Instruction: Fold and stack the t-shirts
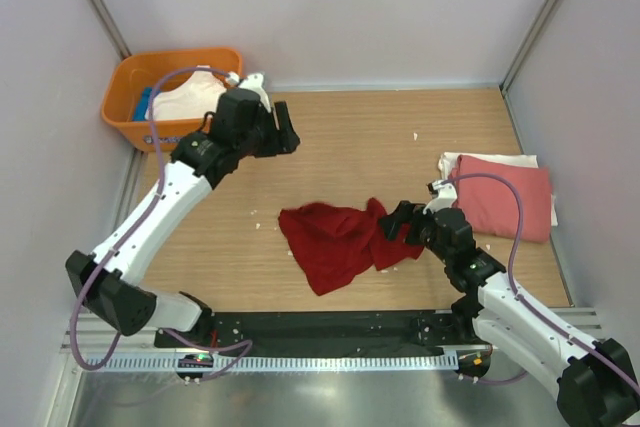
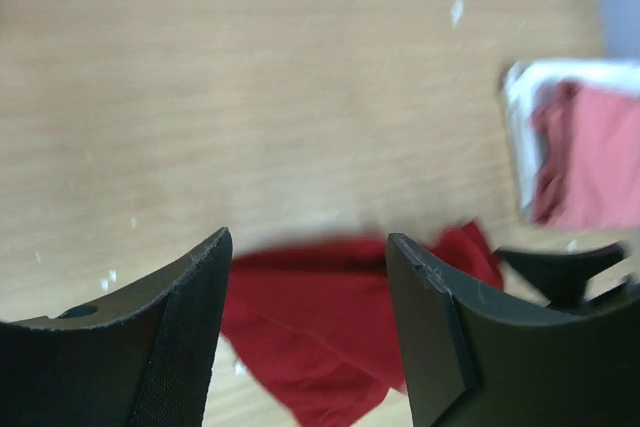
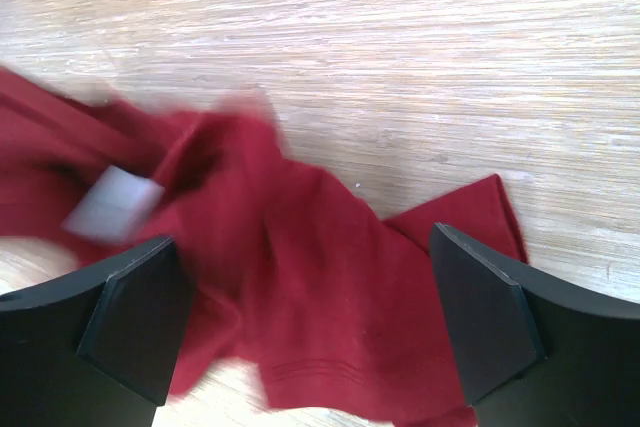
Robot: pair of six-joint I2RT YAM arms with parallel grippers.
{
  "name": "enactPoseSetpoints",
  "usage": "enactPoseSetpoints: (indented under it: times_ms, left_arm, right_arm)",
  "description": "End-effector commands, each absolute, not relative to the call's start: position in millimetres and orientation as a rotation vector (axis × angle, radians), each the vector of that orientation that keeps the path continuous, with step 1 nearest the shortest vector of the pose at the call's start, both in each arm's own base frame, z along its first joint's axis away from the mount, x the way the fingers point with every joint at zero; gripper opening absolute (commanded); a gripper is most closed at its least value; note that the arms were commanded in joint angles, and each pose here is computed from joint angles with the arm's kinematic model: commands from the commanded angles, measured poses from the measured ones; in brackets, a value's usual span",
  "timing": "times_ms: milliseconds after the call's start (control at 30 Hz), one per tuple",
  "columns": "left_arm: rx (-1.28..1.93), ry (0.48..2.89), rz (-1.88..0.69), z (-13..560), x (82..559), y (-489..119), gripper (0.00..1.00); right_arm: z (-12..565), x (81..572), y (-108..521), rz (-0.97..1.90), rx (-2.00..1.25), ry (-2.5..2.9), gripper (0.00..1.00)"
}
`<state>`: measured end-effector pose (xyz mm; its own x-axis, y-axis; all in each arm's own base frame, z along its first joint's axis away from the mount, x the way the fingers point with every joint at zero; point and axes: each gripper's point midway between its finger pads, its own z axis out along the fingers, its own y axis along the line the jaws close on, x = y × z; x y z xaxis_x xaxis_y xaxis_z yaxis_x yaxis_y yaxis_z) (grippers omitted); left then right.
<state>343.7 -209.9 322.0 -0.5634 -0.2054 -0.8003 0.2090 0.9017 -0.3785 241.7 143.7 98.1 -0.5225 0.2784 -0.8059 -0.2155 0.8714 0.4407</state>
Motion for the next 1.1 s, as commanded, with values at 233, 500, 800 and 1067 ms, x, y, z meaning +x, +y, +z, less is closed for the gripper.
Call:
enactPoseSetpoints:
  times_ms: [233,500,800,1067]
  left_arm:
    - [0.138,2.284,-0.703,225,306,-243,0.64]
    - [0.092,2.330,-0.655,180,287,-231,0.67]
    - [-0.401,2.195,-0.723,154,301,-150,0.72]
    - [-0.600,2.140,-0.782,133,291,-102,0.72]
  right_arm:
    - [116,238,169,0.753,-0.062,1.990,0.90]
    - [131,223,215,0.949,-0.252,2.076,0.68]
    - [145,220,288,0.810,-0.553,2.123,0.61]
    - [122,221,346,0.594,-0.764,2.148,0.43]
